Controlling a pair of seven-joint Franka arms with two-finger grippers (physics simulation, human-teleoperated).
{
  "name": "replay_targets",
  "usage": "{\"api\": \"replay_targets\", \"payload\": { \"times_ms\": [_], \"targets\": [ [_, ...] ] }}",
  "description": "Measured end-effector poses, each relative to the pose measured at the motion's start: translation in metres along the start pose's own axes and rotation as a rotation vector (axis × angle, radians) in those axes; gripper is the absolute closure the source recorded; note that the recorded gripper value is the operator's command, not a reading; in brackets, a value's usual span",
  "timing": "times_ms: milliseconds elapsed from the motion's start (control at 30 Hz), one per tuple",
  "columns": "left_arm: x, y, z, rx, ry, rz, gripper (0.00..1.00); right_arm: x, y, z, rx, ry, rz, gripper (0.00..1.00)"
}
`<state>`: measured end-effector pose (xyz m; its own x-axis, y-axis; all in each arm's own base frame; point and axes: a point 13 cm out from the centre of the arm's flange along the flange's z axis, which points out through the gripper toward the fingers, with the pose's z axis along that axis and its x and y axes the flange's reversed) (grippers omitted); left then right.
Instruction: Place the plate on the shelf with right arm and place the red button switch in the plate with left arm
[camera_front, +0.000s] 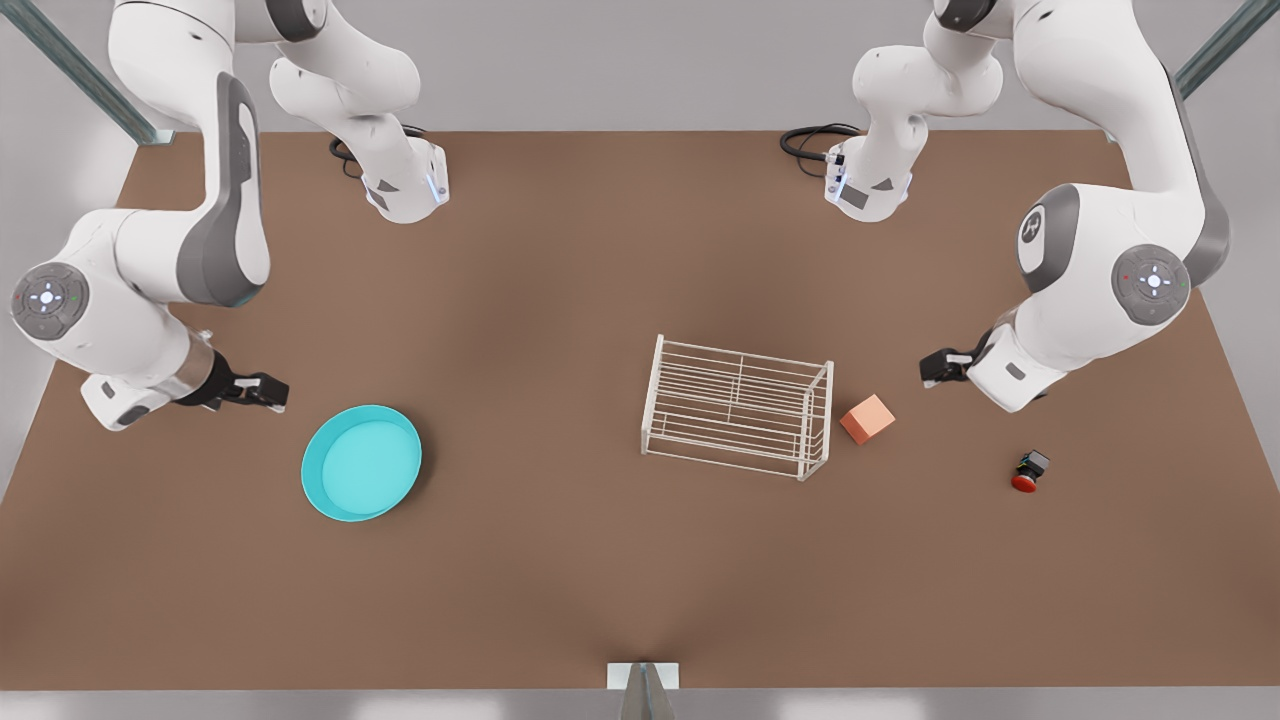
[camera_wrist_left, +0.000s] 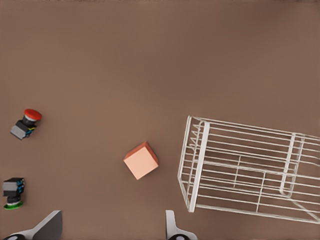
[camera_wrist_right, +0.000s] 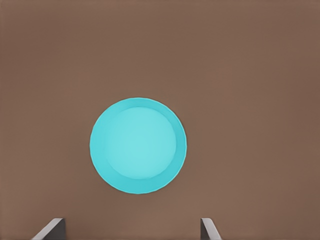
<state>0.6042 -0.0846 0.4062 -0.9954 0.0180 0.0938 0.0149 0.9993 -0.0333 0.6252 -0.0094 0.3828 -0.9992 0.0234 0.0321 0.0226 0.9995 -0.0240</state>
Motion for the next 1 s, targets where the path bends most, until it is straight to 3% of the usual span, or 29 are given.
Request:
{"api": "replay_targets", "payload": {
  "times_ms": [133, 400, 567, 1000],
  "targets": [
    [0.000, -0.006, 0.001, 0.007, 0.000, 0.012, 0.00, -0.002, 0.000, 0.008, 0.002, 0.009, 0.001, 0.00],
    [0.010, -0.013, 0.018, -0.031, 0.042, 0.047, 0.00, 0.000, 0.016, 0.080, 0.019, 0.139, -0.021, 0.00],
    [0.013, -0.013, 0.012, -0.039, 0.037, 0.053, 0.00, 0.002, -0.019, 0.176, -0.049, 0.237, 0.064, 0.00],
    [0.039, -0.026, 0.011, -0.057, 0.079, 0.077, 0.00, -0.047, -0.065, 0.265, -0.228, 0.079, 0.190, 0.00]
  ]
}}
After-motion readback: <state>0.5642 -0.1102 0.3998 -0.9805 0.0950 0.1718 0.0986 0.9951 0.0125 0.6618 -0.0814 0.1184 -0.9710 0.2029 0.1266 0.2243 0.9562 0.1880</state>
